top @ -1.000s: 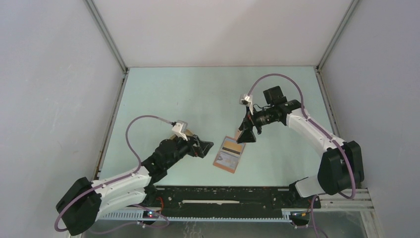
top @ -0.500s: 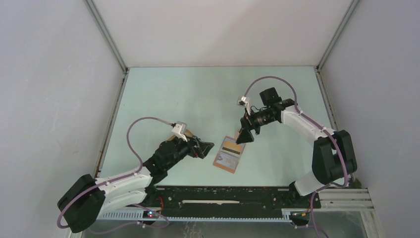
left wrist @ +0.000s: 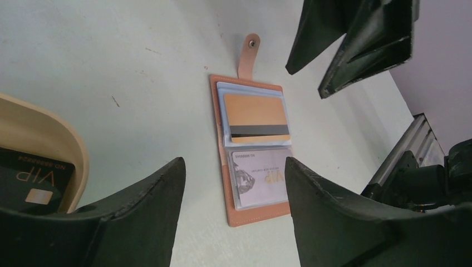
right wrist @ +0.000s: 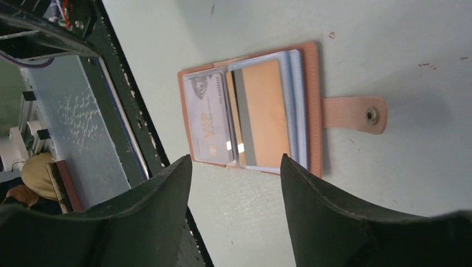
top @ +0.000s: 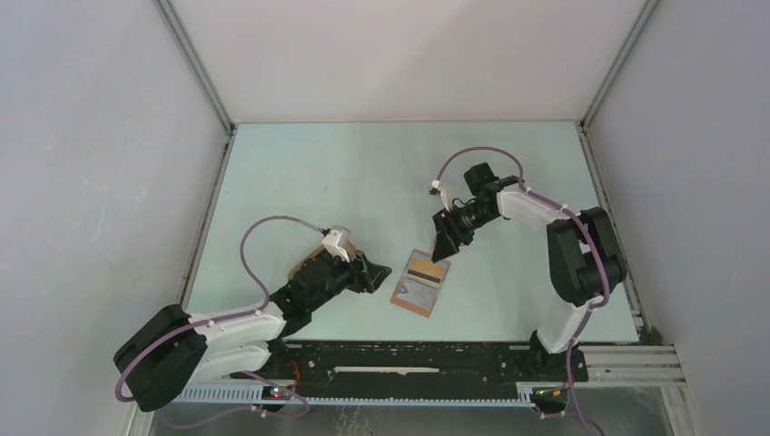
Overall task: Put the credit cards into the card holder
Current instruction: Turn over the card slot in the card holder.
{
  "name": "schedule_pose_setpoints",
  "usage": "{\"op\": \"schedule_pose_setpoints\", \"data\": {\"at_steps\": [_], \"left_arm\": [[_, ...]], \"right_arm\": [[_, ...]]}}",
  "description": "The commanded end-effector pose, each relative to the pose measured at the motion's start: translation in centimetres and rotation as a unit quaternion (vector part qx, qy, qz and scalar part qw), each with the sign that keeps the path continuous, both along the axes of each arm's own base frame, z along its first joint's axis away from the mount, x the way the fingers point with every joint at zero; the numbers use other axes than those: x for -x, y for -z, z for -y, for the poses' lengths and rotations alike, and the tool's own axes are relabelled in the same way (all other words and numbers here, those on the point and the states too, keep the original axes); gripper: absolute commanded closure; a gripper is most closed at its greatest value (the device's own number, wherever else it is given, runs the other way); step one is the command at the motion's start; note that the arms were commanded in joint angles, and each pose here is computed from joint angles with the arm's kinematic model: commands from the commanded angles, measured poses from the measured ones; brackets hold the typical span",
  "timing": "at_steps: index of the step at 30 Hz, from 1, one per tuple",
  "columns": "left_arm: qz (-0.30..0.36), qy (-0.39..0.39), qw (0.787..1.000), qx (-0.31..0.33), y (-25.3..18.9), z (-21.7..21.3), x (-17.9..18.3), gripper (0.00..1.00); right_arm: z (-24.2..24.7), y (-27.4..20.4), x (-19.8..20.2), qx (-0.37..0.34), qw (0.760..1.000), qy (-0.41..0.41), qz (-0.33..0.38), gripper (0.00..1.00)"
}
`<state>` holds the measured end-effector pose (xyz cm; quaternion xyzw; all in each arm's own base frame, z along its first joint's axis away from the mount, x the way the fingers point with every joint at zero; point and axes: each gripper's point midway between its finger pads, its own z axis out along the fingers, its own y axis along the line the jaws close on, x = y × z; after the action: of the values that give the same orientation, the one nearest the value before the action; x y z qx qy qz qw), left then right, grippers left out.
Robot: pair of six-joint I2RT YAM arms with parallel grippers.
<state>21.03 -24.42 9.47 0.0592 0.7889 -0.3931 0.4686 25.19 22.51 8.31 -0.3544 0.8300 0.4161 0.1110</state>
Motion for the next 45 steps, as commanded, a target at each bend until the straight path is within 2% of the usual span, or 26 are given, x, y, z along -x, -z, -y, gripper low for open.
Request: {"op": "schedule_pose_setpoints", "data": {"at_steps": [1, 13, 17, 21, 30, 45], "left_arm": [[0.022, 0.010, 1.000, 0.015, -2.2, 1.4, -0.5, 0.32], [0.004, 0.034, 0.999, 0.001, -1.4, 3.2, 0.0, 0.42], [-0.005, 0.040, 0.999, 0.001, -1.1, 4.0, 0.4, 0.43], [-0.021, 0.054, 0.998, 0.005, -0.5, 5.7, 1.0, 0.51], [-0.055, 0.066, 0.996, 0.011, 1.0, 7.8, 1.3, 0.58], [-0.071, 0.066, 0.995, 0.019, 2.2, 8.7, 1.1, 0.61]], "right_arm": [[-0.1, 0.5, -0.6, 0.028, 0.999, 0.009, -0.016, 0.33], [0.2, 2.5, 0.0, 0.066, 0.996, 0.005, -0.054, 0.44], [0.0, 2.9, 0.3, 0.073, 0.996, -0.005, -0.058, 0.44], [0.0, 3.1, 0.5, 0.079, 0.995, -0.010, -0.060, 0.46], [-0.2, 2.9, 0.7, 0.071, 0.995, -0.012, -0.068, 0.48], [-0.6, 1.8, 1.0, 0.047, 0.996, -0.013, -0.075, 0.49]]}}
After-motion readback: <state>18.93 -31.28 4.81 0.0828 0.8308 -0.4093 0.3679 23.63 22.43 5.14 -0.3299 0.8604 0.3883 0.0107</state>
